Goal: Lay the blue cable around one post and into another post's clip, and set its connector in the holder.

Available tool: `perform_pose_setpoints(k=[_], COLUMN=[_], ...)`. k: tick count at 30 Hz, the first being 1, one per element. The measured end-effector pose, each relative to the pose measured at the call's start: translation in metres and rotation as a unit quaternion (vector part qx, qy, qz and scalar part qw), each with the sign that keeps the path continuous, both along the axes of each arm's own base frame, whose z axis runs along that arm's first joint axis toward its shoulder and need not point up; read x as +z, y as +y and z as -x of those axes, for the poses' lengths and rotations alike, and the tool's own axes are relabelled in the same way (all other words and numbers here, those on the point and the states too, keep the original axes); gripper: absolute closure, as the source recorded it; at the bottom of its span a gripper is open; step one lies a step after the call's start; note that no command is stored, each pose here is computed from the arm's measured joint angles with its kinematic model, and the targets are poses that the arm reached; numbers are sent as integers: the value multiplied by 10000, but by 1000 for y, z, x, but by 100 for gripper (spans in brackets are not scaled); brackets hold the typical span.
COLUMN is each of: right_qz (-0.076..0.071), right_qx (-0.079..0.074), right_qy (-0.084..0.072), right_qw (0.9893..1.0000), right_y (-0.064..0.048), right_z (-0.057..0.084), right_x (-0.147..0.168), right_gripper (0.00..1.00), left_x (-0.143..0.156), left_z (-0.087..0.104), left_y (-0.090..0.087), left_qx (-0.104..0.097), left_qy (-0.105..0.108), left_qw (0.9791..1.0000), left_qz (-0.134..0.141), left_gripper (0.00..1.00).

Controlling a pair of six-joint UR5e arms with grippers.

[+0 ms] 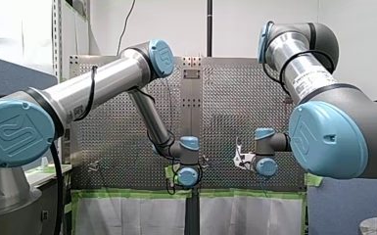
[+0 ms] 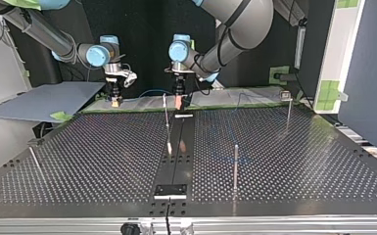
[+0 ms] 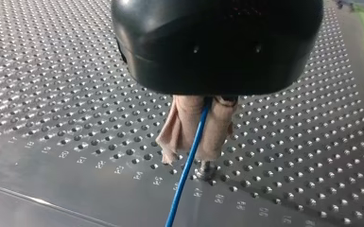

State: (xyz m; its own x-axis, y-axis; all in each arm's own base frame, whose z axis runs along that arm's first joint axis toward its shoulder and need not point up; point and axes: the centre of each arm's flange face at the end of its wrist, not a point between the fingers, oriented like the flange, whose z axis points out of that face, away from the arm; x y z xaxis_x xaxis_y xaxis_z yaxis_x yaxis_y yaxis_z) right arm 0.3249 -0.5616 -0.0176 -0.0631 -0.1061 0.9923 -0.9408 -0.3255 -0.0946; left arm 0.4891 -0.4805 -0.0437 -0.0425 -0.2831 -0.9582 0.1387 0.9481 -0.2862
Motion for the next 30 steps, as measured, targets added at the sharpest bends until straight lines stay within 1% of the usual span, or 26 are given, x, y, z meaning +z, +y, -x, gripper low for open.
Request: perform_pose_setpoints(k=[5, 15, 24, 30], right_qz=[-12, -30, -42, -17], right_qx=[-46, -113, -190, -269], right_qy=[16, 76, 103, 82], right_qw=[10000, 9999, 9998, 9996], right_y=[-3, -6, -10, -15], right_z=[5, 14, 22, 30], right_x=[-1, -2, -4, -4], right_gripper=[98, 98, 98, 98], left_x=[2, -3, -1, -1], left_z=[-7, -15, -26, -31], left_y=[3, 13, 19, 25], left_qx=[46, 191, 278, 327], left_qy=[-24, -8, -28, -34], left_qw=[10000, 9995, 9991, 9987], left_qz=[20, -237, -315, -393], left_gripper=[92, 92, 92, 92])
